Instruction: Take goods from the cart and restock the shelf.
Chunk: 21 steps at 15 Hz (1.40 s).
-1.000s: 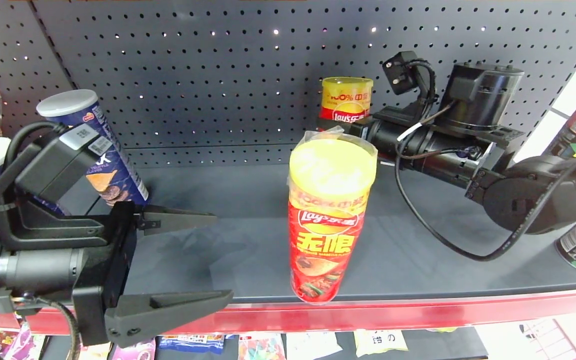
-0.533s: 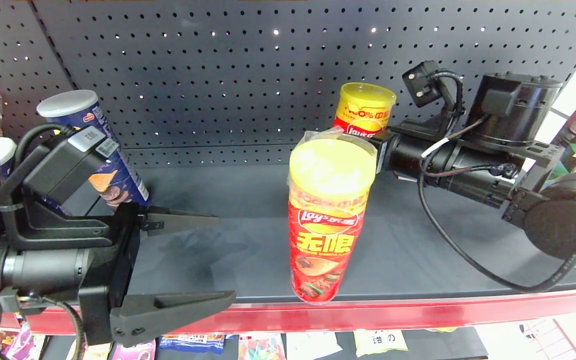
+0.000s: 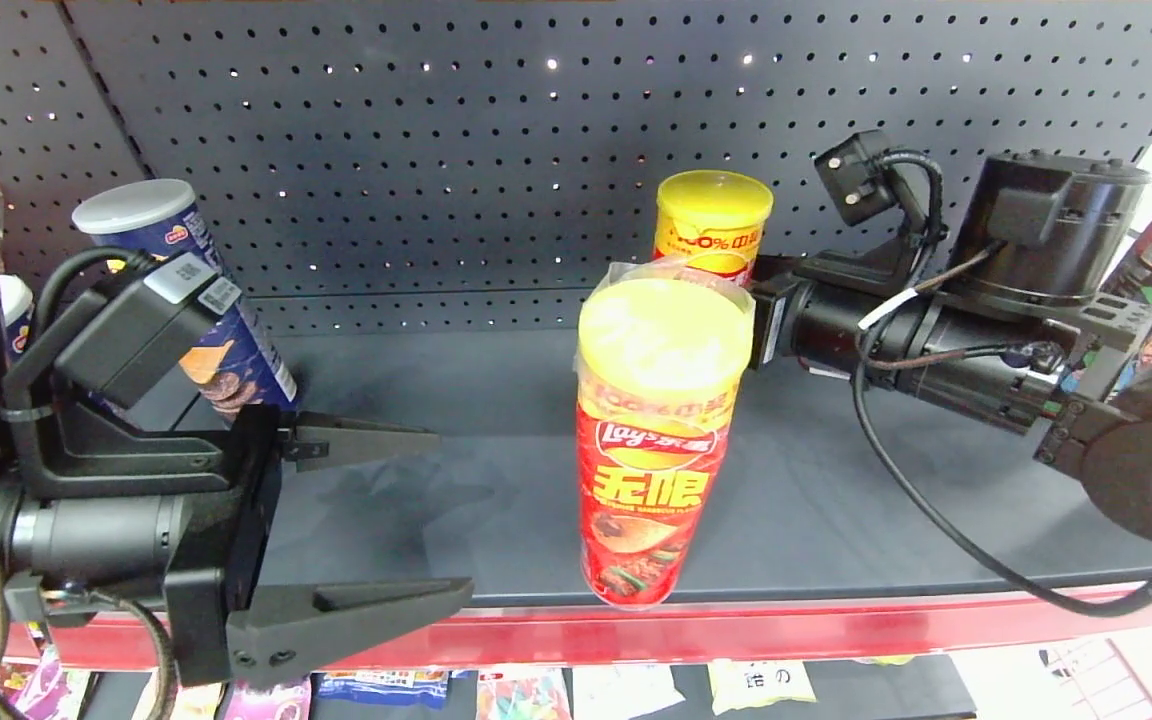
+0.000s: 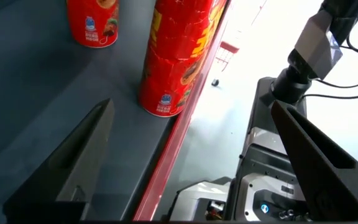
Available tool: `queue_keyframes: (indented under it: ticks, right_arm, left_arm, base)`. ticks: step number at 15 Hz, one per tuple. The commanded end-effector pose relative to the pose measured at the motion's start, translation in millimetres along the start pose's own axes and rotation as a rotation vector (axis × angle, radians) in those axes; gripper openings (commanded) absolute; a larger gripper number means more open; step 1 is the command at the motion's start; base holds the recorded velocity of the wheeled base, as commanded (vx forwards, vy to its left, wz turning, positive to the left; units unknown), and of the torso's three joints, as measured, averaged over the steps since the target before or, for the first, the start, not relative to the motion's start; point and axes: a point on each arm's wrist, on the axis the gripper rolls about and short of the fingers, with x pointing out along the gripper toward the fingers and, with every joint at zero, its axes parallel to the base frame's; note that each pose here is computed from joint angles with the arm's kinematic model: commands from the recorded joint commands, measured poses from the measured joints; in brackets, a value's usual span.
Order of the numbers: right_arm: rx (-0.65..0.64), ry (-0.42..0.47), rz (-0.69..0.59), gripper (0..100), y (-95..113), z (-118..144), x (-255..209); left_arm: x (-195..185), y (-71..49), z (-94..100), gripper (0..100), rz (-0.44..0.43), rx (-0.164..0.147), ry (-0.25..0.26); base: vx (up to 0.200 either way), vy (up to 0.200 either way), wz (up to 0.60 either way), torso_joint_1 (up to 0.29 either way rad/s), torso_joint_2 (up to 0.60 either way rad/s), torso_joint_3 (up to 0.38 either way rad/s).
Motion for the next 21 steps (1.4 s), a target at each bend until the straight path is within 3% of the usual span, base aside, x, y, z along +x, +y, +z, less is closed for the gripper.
queue_keyframes:
  ticks: [1,3,9,12,13,14,18,20,21]
  right_arm:
    - [-0.003,-0.013,-0.008,100,4,5,-18]
    - [-0.002,-0.008,-0.022,100,6,4,-38]
    - [-0.003,-0.037,-0.111,100,15,4,-111]
    - [0.001,0.013,-0.218,100,14,-14,-140]
    - [0.001,0.013,-0.218,100,14,-14,-140]
    - [0.005,0.042,-0.238,100,20,-13,-171]
    - [0.01,0.083,-0.24,100,26,-20,-200]
    - [0.024,0.075,-0.242,100,26,-19,-202]
    - [0.038,0.073,-0.244,100,26,-20,-203]
  left_arm:
    - [2,2.1,-1.0,100,0.02,-0.006,0.008]
    - [3,4.5,-1.7,100,0.068,-0.009,0.017]
    - [16,15.1,-10.3,100,0.099,-0.03,0.069]
    - [26,23.6,-17.6,100,0.154,0.002,0.119]
    - [26,23.6,-17.6,100,0.154,0.002,0.119]
    - [37,19.0,-15.2,100,0.157,0.02,0.136]
    - [53,21.7,-24.9,100,0.121,0.008,0.182]
    - [55,23.9,-27.3,100,0.135,0.041,0.198]
    - [58,27.0,-28.1,100,0.164,0.041,0.21]
  base:
    - [0.0,0.0,0.0,0.0,0.0,0.0]
    - [0.0,0.0,0.0,0.0,0.0,0.0]
    - [0.0,0.0,0.0,0.0,0.0,0.0]
    - [0.0,0.0,0.0,0.0,0.0,0.0]
    - [0.0,0.0,0.0,0.0,0.0,0.0]
    - [0.0,0.0,0.0,0.0,0.0,0.0]
    - [0.0,0.0,0.0,0.0,0.0,0.0]
    - [0.0,0.0,0.0,0.0,0.0,0.0]
    - [0.0,0.0,0.0,0.0,0.0,0.0]
